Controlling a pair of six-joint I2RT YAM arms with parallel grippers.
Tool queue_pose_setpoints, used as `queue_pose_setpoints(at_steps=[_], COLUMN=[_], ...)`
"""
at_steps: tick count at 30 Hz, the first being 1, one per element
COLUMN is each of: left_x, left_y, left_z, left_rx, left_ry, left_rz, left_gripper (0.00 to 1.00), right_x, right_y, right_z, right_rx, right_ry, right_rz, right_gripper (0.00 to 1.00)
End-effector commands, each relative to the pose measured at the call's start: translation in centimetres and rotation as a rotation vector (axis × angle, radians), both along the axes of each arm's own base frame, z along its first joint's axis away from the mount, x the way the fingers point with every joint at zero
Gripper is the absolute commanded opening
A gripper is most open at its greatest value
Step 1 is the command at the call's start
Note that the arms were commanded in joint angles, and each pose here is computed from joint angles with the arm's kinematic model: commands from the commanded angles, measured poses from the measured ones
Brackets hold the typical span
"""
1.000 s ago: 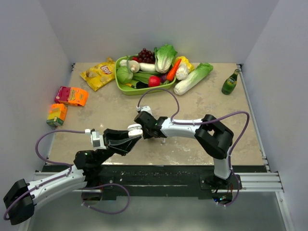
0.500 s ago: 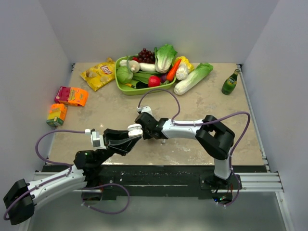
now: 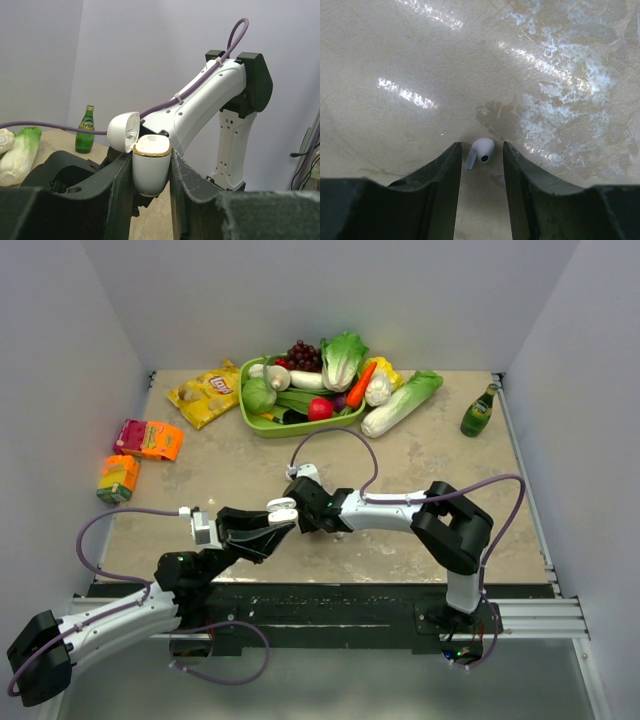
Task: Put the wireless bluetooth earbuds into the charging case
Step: Pick up the earbud from the center of the board.
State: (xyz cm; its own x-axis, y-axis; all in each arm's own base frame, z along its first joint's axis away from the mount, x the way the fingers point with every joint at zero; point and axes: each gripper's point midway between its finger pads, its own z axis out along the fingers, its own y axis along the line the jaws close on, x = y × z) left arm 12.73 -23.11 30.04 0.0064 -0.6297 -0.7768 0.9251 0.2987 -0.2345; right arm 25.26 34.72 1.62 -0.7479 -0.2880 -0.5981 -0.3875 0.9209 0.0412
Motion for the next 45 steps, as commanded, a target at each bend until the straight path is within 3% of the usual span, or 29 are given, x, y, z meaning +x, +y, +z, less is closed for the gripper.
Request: queue_pose_setpoints(at_steps=[1,45], left_x=[-0.7,-0.8], left_y=[0.4,0.6], left_z=[-9.9,-10.4], left_rx=[0.141,0.138], left_ry=[0.118,0.129], left_rz=[-0.019,-0.023], left_gripper=[0.00,0.00], right_x=[-4.4,-3.3], right_y=[-6.0,-3.1], right_z=[-4.3,-5.5], right_rx=[-0.227,-0.216], right_ry=[0.168,0.179], right_rz=[-0.015,0.023], right_gripper=[0.42,0.42])
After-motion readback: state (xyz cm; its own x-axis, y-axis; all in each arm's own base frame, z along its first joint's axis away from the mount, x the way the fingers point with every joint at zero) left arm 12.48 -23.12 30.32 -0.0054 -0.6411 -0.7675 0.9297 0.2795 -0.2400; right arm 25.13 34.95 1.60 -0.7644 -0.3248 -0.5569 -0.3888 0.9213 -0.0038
